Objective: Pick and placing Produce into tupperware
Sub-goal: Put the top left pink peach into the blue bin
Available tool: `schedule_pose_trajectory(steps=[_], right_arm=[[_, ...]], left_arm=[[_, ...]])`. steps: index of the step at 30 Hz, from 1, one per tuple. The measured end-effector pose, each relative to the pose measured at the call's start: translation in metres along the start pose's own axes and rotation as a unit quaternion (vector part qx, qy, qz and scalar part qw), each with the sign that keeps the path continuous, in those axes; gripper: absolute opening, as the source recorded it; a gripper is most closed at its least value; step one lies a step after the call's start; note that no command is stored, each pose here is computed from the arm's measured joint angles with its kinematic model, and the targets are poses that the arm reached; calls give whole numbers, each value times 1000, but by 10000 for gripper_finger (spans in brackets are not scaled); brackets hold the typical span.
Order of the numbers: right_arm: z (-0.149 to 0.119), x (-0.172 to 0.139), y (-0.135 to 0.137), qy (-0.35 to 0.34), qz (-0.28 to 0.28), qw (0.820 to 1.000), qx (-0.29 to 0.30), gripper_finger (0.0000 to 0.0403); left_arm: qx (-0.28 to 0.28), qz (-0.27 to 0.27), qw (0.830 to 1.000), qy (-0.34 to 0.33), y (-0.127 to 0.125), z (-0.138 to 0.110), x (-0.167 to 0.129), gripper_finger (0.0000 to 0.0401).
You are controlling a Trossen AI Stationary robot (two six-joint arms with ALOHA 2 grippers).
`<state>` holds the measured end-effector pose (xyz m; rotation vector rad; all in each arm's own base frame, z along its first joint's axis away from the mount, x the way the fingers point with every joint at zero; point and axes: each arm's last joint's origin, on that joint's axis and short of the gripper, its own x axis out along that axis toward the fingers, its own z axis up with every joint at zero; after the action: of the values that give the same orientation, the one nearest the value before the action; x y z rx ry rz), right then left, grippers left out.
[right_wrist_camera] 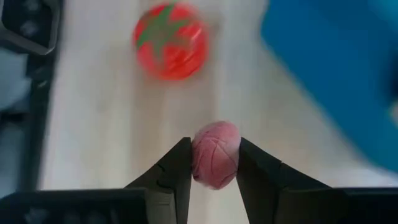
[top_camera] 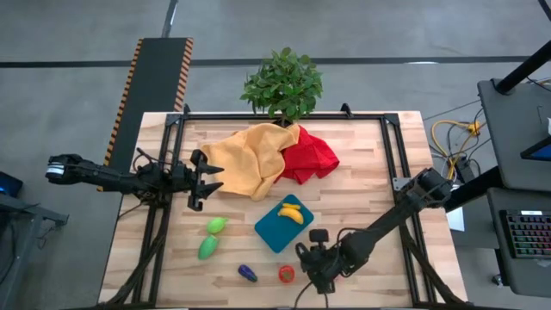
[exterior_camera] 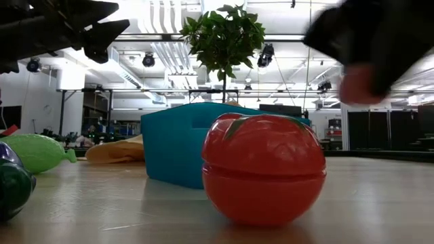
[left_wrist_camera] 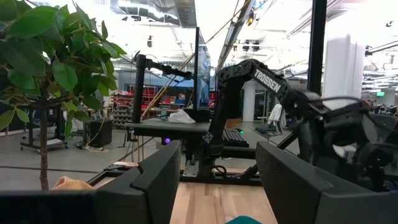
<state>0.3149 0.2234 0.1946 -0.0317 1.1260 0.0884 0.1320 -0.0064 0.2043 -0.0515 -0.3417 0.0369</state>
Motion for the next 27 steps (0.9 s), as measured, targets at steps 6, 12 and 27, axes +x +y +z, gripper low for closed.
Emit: schedule_pose_trajectory(steps=[6, 12, 27], right_arm=[[28, -22, -18, -35, -85, 994, -61, 101], [47, -27, -50, -38, -106, 991, -75, 101], [64, -13, -150, 16, -111, 994, -20, 101]], left_arm=[[0, 0, 1000, 0, 0, 0, 0, 196], [0, 0, 1000, 1, 0, 0, 0, 196], [0, 0, 1000, 3, 0, -1, 0, 196]])
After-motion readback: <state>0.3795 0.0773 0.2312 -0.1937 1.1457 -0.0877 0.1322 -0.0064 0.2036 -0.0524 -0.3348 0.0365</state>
